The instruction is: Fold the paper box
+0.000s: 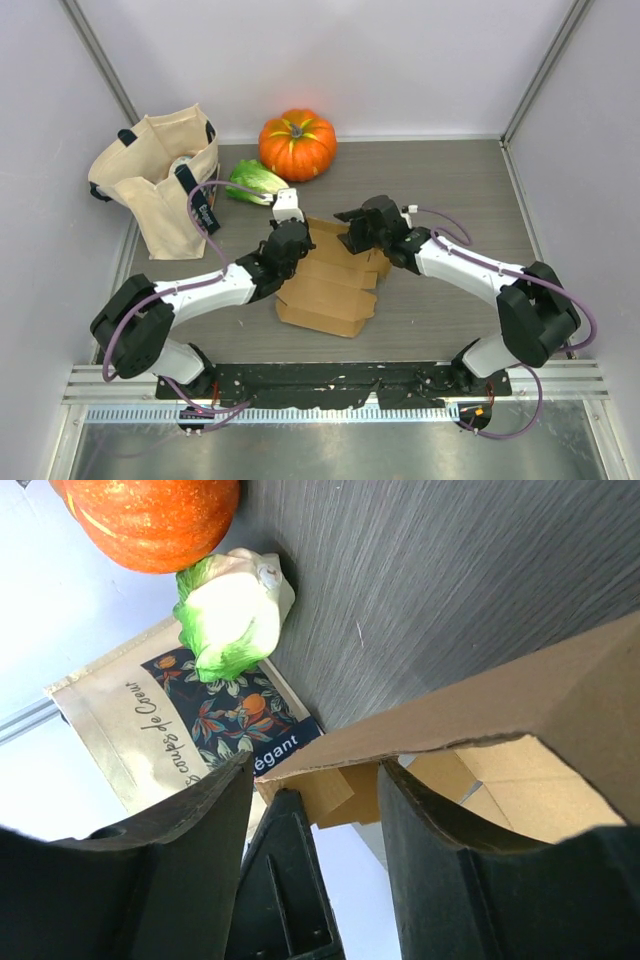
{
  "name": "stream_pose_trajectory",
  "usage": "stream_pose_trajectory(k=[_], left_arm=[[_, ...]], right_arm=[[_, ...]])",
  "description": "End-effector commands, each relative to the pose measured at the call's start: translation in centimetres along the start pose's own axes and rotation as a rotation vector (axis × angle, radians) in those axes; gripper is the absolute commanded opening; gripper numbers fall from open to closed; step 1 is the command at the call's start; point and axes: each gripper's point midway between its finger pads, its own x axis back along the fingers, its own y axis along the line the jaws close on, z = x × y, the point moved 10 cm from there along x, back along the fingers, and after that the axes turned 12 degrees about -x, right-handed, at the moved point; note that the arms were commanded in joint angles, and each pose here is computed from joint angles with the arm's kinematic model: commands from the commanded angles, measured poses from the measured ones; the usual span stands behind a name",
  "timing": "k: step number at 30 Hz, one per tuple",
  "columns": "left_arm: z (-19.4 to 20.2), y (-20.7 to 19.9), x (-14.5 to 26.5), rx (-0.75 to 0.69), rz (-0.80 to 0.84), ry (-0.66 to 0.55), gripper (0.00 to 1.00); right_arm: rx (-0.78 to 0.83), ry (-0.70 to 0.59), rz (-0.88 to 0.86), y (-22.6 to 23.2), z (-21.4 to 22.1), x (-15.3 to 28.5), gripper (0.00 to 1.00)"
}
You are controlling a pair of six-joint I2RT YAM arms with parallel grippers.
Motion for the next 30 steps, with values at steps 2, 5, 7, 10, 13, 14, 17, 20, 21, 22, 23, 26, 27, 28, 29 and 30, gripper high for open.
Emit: stream_pose_trajectory(k=[2, 5, 7, 10, 13, 14, 17, 20, 21, 22, 23, 26, 27, 28, 29, 30], left_arm=[[-2.2, -0.2, 0.8, 0.055, -0.006, -0.121, 0.0], [-1.9, -0.2, 0.9, 0.047, 0.01, -0.131, 0.0], [-1.8, -0.1, 1.1, 0.045, 0.026, -0.142, 0.0], [-1.7, -0.1, 1.4, 0.042, 0.056, -0.162, 0.0], [-1.4, -0.1, 1.7, 0.02, 0.099, -0.183, 0.0], [-1.4, -0.1, 1.8, 0.01, 0.111, -0.188, 0.0], [-1.4, -0.1, 2.0, 0.003, 0.129, -0.199, 0.0], [-1.2, -0.1, 2.0, 0.002, 0.142, -0.196, 0.0], [-1.2, -0.2, 2.1, 0.001, 0.147, -0.196, 0.0], [-1.3, -0.2, 2.1, 0.006, 0.151, -0.197, 0.0], [-1.2, -0.2, 2.2, 0.002, 0.151, -0.18, 0.01], [-1.5, -0.1, 2.9, 0.009, 0.17, -0.124, 0.21], [-1.8, -0.1, 3.1, 0.025, 0.171, -0.116, 0.29], [-2.0, -0.1, 3.6, 0.024, 0.191, -0.106, 0.37], [-2.3, 0.3, 4.4, 0.02, 0.204, -0.095, 0.48], [-2.2, 0.7, 4.9, 0.018, 0.211, -0.091, 0.53]], right_arm=[[-0.075, -0.015, -0.045, 0.8, 0.4, -0.4, 0.56], [-0.078, -0.019, -0.037, 0.6, 0.4, -1.0, 0.54], [-0.076, -0.025, -0.033, 0.5, 0.4, -1.3, 0.54], [-0.073, -0.026, -0.022, 0.2, 0.4, -1.6, 0.53], [-0.063, -0.03, -0.005, 0.0, 0.4, -2.0, 0.54], [-0.056, -0.035, -0.001, 0.1, 0.5, -2.1, 0.55], [-0.044, -0.04, 0.014, 0.0, 0.5, -2.3, 0.46], [-0.04, -0.049, 0.011, -0.1, 0.3, -2.4, 0.35], [-0.035, -0.048, 0.007, -0.1, 0.3, -2.2, 0.31], [-0.031, -0.05, 0.004, -0.1, 0.3, -2.1, 0.28], [-0.029, -0.055, 0.003, -0.1, 0.2, -2.1, 0.23], [-0.011, -0.056, -0.008, -0.2, 0.1, -1.8, 0.15], [-0.009, -0.054, -0.012, -0.2, 0.1, -1.7, 0.13], [0.008, -0.052, -0.021, -0.1, 0.1, -1.5, 0.13], [0.016, -0.052, -0.022, -0.2, 0.0, -1.4, 0.12], [0.03, -0.057, -0.027, -0.2, -0.1, -1.3, 0.11]])
